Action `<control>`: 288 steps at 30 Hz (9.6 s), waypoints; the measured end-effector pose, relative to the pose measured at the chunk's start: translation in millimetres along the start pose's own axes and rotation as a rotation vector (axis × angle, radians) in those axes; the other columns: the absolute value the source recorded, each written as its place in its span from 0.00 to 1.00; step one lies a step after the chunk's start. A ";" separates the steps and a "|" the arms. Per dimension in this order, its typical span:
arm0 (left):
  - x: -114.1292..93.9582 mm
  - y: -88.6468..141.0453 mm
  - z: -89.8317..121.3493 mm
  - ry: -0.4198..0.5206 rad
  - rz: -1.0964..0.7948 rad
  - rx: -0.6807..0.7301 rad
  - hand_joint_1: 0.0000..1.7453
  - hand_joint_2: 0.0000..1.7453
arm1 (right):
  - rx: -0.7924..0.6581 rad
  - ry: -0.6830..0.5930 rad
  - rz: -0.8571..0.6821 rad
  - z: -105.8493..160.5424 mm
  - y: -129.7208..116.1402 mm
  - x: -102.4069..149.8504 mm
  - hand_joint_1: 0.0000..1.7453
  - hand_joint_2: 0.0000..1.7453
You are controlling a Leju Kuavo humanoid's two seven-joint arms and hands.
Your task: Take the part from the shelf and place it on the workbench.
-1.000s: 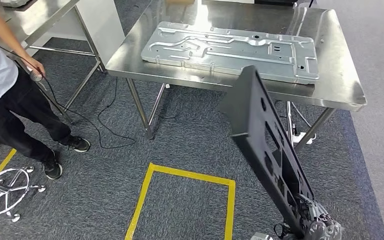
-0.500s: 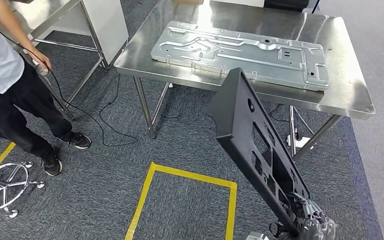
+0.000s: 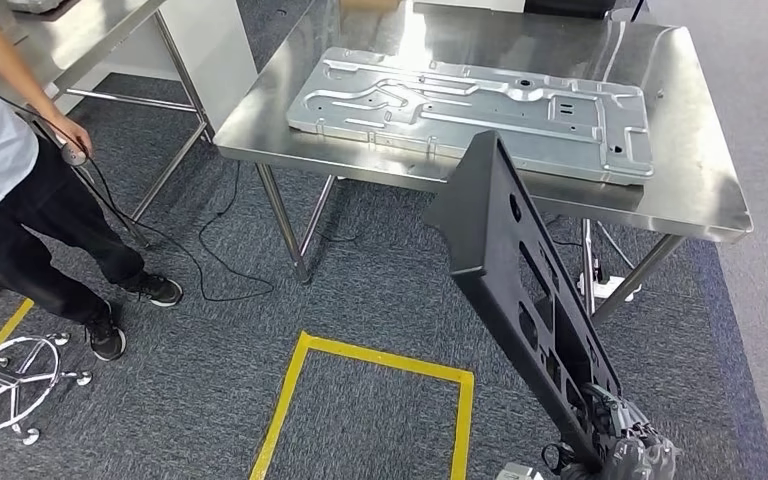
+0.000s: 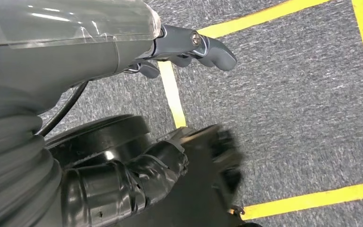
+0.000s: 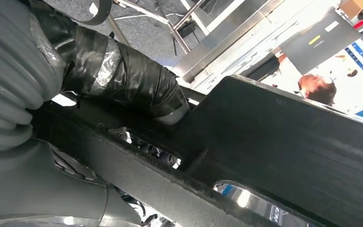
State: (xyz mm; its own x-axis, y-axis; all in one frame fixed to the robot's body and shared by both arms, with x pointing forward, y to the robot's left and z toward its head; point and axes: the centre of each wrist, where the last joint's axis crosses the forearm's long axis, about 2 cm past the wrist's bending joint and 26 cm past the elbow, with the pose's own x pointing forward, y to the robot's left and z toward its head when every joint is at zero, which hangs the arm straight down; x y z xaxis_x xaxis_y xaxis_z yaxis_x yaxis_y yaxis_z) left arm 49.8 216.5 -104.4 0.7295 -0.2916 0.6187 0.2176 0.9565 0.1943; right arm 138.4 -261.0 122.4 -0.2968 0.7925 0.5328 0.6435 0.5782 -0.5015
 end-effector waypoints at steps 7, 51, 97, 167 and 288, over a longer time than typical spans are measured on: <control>-1.5 0.0 0.9 0.004 -0.001 0.000 0.00 1.00 | -0.003 -0.007 0.001 -0.1 0.0 -0.1 1.00 1.00; 0.0 1.0 -0.5 -0.004 -0.040 -0.041 0.00 1.00 | -0.238 -0.153 0.125 -55.9 -34.9 -19.2 1.00 1.00; 0.3 2.4 -1.3 -0.021 -0.077 -0.071 0.00 1.00 | -0.293 -0.094 0.249 -65.9 -64.0 -51.1 1.00 1.00; 5.3 3.2 -4.2 -0.026 -0.108 -0.059 0.00 0.00 | -0.278 -0.101 0.283 -70.4 -70.8 -62.8 0.96 1.00; 9.2 1.4 -4.3 0.048 -0.173 0.075 0.00 0.00 | -0.203 -0.220 0.118 -40.0 -69.3 -5.0 0.00 0.00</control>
State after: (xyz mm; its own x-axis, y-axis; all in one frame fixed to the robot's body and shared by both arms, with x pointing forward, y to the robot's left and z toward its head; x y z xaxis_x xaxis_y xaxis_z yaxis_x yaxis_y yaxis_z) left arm 59.6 215.2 -101.7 0.7156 -0.4493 0.5349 0.2948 0.8884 0.3519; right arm 123.4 -312.8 181.7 -0.3427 0.8875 0.3080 0.8038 0.4467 -0.3929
